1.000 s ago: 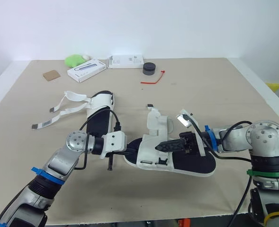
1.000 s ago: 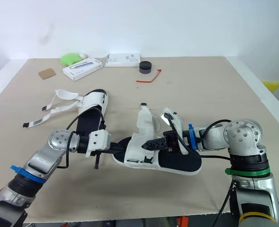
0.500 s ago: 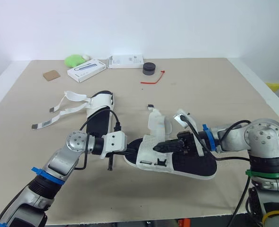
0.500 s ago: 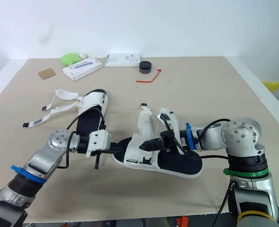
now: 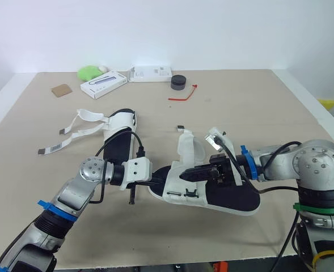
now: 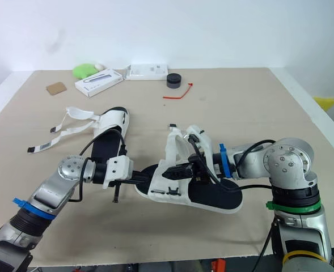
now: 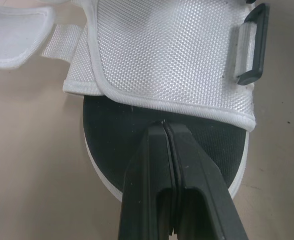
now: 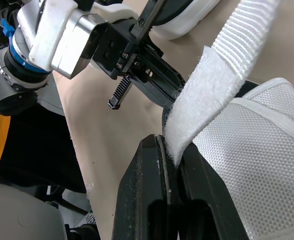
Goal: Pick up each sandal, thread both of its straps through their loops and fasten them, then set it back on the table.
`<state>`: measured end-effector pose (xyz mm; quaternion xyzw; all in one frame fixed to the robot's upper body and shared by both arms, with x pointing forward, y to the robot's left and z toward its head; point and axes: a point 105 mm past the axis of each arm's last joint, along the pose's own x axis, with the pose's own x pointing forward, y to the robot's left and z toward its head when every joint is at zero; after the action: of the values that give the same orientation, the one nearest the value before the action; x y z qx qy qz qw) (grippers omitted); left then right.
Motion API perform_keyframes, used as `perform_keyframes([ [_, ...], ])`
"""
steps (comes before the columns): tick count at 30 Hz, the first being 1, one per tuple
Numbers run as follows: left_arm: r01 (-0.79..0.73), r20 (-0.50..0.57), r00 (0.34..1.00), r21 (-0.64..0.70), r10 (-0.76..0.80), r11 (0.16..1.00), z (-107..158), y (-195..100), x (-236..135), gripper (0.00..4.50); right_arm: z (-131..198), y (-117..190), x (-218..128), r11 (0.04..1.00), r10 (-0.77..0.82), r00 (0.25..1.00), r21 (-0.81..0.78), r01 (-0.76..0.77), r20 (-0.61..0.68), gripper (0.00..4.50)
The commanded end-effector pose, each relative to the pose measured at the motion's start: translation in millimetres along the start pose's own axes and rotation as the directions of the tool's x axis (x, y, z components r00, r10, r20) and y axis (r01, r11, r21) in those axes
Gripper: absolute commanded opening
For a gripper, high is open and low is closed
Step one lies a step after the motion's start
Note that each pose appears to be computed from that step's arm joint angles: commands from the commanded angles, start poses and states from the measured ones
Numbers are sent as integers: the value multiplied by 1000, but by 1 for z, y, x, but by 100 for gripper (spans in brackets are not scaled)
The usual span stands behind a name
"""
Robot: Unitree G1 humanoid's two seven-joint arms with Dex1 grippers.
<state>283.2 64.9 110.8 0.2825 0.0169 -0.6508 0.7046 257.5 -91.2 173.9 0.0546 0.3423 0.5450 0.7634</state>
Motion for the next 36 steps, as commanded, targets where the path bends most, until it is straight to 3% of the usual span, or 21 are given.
perform_keyframes([
  [1,8,-38,999,-13,-9,1000,-9,-4,1,0,-2,3,0,1000,0,1000,-31,0,4,2],
  [22,3,-45,999,-14,-4,1000,-10,-1,2,0,-13,11,0,999,7,1000,-54,-8,-20,2],
  [23,3,-45,999,-14,-3,1000,-11,-1,2,0,-14,11,1,999,10,1000,-51,-11,-23,58],
  [24,3,-45,999,-13,-3,1000,-11,-1,2,0,-14,12,1,999,12,1000,-51,-14,-26,79],
  [28,5,-45,999,-13,-6,1000,-11,-1,2,0,-7,11,-1,997,-4,1000,-81,4,5,238],
  [36,9,-47,999,-11,-9,1000,-11,-1,1,0,30,5,-14,996,-22,995,-88,30,93,238],
])
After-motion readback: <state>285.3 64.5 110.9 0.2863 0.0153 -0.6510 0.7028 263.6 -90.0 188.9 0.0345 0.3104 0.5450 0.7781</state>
